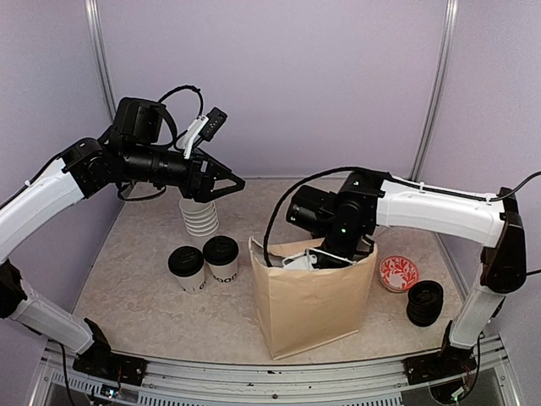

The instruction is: Pack the takeout coffee

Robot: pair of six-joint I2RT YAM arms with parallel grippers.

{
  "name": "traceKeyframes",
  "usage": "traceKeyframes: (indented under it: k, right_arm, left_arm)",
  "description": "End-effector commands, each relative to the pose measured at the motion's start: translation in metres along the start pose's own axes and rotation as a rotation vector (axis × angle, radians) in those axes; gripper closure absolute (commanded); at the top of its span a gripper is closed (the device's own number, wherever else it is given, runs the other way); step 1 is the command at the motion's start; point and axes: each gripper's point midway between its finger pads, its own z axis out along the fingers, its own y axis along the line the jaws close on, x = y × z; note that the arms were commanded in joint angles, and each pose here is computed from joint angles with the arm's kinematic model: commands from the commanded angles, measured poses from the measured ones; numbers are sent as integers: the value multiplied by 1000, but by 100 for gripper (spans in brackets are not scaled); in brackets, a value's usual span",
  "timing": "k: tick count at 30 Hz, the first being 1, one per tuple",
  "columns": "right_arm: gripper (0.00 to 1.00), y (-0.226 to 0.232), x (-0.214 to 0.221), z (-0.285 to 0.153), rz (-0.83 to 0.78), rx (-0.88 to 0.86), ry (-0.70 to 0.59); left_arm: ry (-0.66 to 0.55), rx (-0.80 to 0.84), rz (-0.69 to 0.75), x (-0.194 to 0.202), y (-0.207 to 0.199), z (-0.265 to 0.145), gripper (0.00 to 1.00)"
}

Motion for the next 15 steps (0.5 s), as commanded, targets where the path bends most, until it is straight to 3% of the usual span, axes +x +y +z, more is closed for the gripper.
traceKeyframes:
  k: [1,3,8,15]
  right_arm:
    - [46,13,-8,-29,-32,-19,-21]
    - [40,11,-12,-42,-36,12,-46]
    - [38,12,-13,-59,-49,63,-72]
    - [34,9,-20,-89,-89,151,-123]
  left_arm:
    - [-24,21,27,-4,-3,-4,29]
    - [-17,26,24,-3,-3,-2,29]
    - [-1,29,26,1,-7,5,30]
    - [33,96,65,3,-43,23,29]
